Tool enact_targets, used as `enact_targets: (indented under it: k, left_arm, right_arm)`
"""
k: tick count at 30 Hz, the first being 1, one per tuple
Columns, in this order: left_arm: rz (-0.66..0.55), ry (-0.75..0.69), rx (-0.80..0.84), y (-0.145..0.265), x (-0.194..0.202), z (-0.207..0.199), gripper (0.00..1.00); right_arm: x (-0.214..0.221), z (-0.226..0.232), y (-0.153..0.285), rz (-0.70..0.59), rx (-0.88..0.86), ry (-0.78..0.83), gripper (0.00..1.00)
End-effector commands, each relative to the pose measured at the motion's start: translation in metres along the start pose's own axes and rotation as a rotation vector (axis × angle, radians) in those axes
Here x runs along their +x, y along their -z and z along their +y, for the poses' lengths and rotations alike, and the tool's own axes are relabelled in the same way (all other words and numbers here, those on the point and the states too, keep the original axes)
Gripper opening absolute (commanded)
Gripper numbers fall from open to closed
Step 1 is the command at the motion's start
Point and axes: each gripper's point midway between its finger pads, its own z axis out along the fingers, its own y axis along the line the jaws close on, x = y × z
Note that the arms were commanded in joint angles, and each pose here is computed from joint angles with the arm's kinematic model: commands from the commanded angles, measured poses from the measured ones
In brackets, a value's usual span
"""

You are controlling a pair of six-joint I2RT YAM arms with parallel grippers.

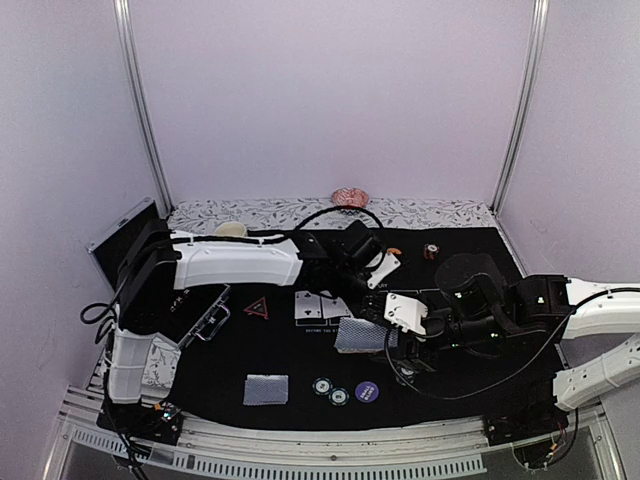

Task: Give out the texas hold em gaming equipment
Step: Flop the poker card into the community card area, then pick up the all-in button from the poker table mat.

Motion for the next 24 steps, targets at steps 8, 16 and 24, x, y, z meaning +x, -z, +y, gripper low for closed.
enact_targets:
  k: [8, 16, 24]
  left_arm:
    - [-0.088, 0.293, -0.127, 0.094, 0.036, 0.102, 0.98]
    - [0.161, 0.424, -0.297, 0.104, 0.164, 0.148, 0.98]
    - [0.241, 0.47, -0.294, 0.084, 0.208, 0.164, 0.98]
  right_arm:
    - [-0.007, -0.004, 0.0, -0.025, 0.013, -0.004, 0.57]
    - [-0.004, -0.004, -0.004, -0.021, 0.015, 0.009, 0.57]
    - [-0.004, -0.004, -0.005, -0.02, 0.015, 0.009, 0.57]
